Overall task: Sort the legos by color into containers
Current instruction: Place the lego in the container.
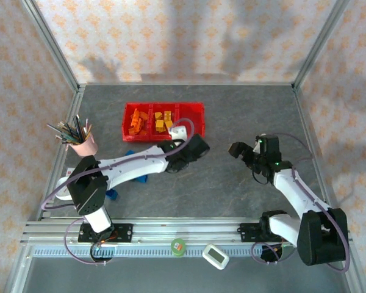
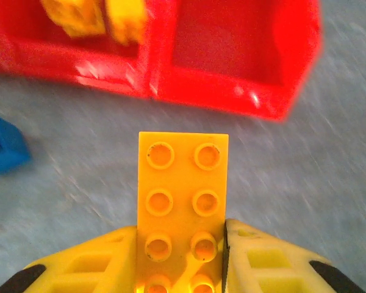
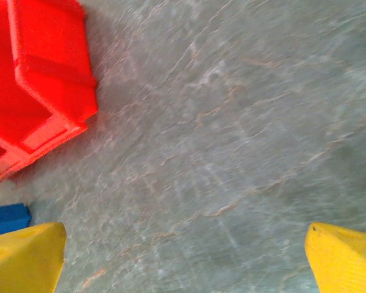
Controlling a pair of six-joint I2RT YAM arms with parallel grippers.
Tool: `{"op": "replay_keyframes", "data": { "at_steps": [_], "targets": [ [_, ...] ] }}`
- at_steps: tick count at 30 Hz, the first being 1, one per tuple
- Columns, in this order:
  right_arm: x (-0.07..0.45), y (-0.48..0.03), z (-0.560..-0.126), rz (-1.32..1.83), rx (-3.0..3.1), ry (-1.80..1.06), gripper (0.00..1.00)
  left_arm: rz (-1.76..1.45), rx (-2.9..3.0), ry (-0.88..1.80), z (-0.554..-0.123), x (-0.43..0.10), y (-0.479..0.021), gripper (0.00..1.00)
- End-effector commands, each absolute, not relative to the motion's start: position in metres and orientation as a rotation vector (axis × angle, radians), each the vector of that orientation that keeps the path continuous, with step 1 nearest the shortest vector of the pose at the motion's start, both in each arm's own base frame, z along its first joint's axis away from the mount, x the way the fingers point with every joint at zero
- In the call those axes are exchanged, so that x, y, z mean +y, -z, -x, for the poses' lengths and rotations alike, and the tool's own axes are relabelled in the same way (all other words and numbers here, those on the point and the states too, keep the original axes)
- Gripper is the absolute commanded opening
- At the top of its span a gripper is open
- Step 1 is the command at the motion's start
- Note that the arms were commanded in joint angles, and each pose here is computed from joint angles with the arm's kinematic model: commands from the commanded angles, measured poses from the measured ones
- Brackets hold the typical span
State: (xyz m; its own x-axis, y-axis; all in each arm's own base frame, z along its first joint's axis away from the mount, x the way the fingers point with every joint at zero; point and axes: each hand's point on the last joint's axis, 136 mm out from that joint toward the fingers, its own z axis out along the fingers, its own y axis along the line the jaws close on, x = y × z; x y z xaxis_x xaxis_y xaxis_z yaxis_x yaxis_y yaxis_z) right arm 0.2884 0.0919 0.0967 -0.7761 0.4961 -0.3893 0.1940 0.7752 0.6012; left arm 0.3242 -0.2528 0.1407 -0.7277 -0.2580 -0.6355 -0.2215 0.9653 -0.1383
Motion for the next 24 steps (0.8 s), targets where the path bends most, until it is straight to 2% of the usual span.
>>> {"op": "replay_keyframes", "data": {
  "at_steps": [1,10,16,18,20,24],
  "targets": [
    [0.104,-0.106,-0.297,-0.513,2.396,-0.733,1.0,0.298,2.338,-0.05,-0.358,-0.219,-0.165,0.34],
    [0.154,-0.108,-0.297,-0.388,2.423,-0.751,1.0,0.352,2.334,-0.094,-0.464,-0.186,-0.147,0.34],
    [0.186,-0.108,-0.299,-0.276,2.456,-0.715,1.0,0.358,2.364,-0.156,-0.51,-0.171,-0.128,0.35],
    [0.197,-0.111,-0.299,-0.23,2.454,-0.699,1.0,0.351,2.375,-0.147,-0.516,-0.169,-0.126,0.4],
    [0.206,-0.114,-0.299,-0.182,2.455,-0.682,1.0,0.334,2.38,-0.125,-0.519,-0.172,-0.13,0.51],
    [0.222,-0.12,-0.301,-0.113,2.448,-0.67,1.0,0.313,2.371,-0.096,-0.517,-0.173,-0.145,0.6]
  ]
}}
